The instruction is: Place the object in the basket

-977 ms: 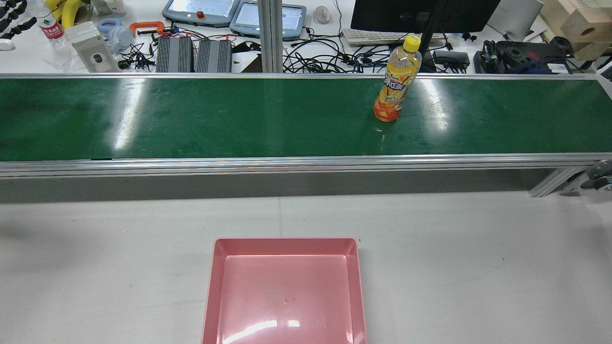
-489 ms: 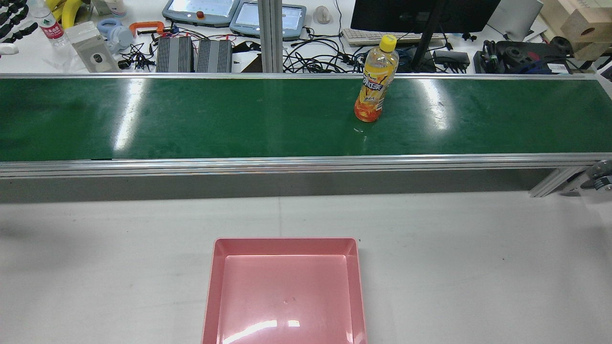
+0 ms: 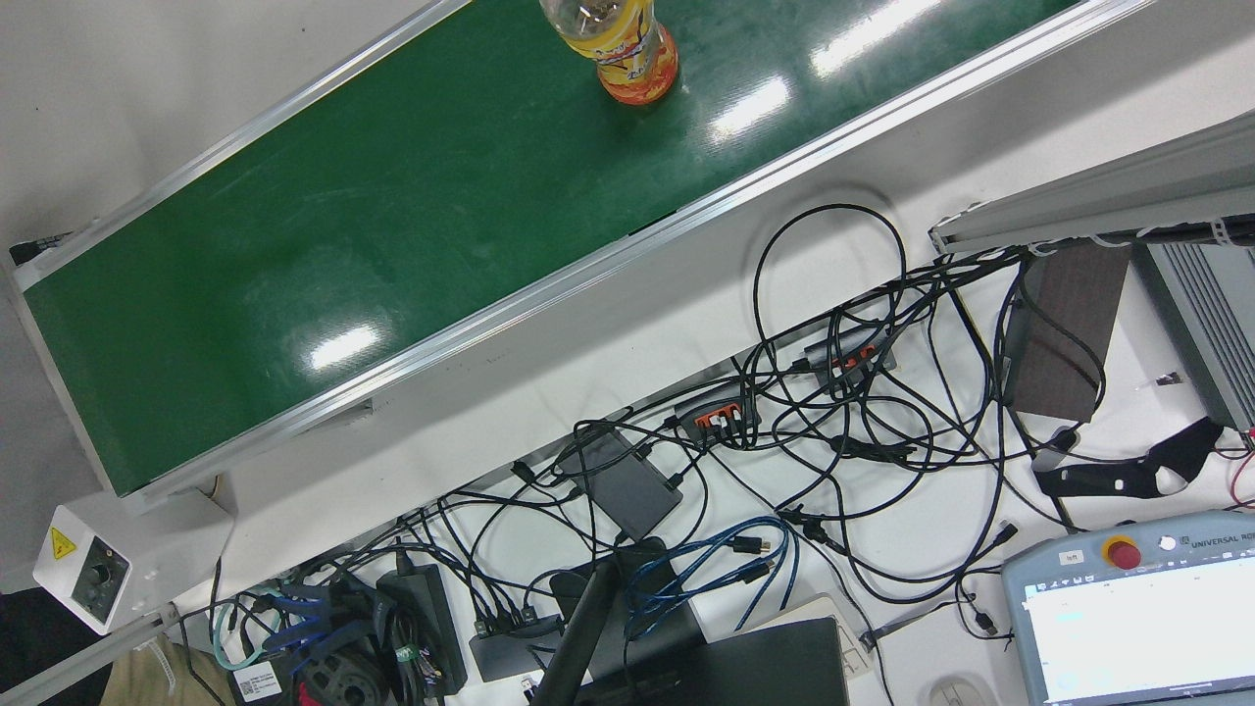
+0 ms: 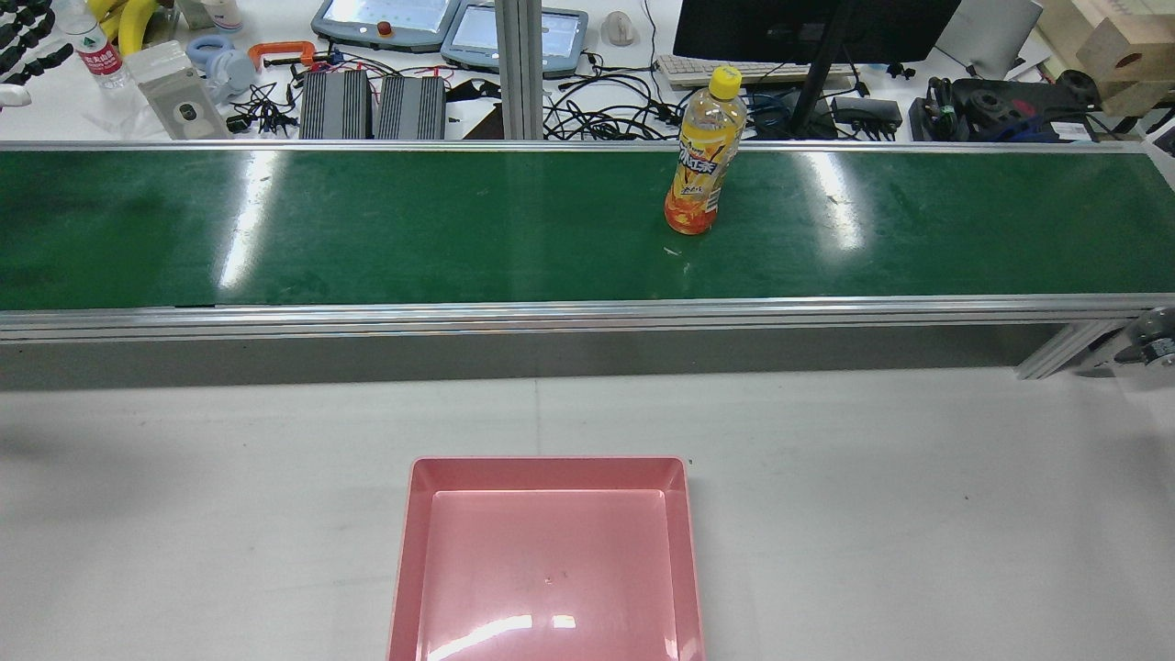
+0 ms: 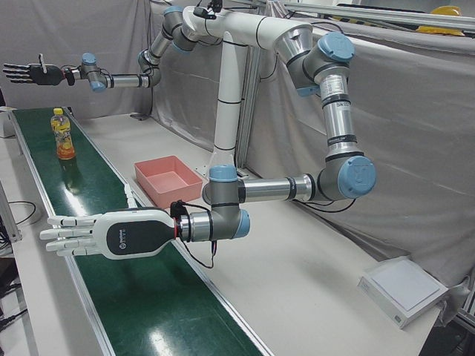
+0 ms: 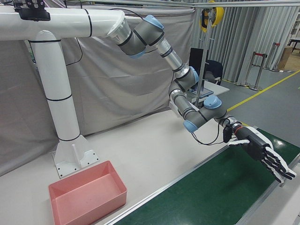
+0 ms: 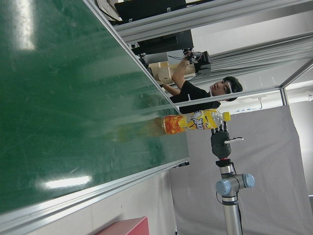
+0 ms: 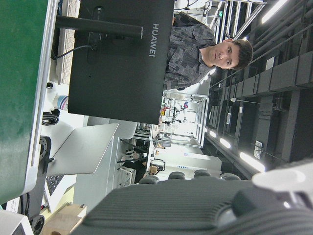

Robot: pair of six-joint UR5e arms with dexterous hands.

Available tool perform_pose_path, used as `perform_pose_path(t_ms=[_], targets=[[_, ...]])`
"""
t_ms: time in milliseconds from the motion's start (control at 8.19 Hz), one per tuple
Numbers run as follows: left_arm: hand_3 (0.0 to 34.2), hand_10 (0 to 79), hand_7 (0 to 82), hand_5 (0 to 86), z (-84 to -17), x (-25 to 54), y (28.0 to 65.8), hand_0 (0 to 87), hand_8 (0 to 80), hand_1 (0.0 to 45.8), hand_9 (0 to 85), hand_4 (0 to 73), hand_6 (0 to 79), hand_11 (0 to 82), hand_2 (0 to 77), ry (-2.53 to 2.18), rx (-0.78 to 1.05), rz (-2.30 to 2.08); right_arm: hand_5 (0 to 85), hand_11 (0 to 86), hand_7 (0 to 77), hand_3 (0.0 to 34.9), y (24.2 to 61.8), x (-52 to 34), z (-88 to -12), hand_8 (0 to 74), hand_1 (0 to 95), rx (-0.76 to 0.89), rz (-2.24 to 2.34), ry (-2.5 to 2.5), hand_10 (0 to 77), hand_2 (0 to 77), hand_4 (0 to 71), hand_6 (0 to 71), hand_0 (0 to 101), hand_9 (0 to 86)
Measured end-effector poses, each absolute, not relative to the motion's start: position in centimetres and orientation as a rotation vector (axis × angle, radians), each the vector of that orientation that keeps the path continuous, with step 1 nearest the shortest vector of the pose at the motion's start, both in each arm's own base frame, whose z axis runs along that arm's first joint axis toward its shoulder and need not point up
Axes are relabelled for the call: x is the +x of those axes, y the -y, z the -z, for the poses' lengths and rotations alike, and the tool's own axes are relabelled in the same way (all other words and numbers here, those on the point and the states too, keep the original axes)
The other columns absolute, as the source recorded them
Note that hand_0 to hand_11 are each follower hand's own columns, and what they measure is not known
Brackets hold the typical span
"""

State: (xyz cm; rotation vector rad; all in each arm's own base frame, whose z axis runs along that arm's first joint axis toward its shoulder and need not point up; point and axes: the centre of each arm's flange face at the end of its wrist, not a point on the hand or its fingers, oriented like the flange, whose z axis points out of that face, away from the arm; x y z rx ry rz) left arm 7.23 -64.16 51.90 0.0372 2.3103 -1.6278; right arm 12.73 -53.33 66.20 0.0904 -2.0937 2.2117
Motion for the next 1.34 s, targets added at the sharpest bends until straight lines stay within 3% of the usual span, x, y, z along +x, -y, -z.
perform_pose_path(t_ms=[1344], targets=[[0.0, 4.9, 0.5, 15.8, -51.53, 7.21, 64.12, 47.1, 0.5, 12.0, 0.5, 0.5, 1.6, 9.3, 4.4, -2.318, 0.037, 1.621, 0.0, 0.0, 0.5, 0.2, 53.32, 12.73, -66.21, 0.0, 0.0, 0.09, -2.212, 2.093, 0.0, 0.5, 0.0, 0.0, 0, 0.0]])
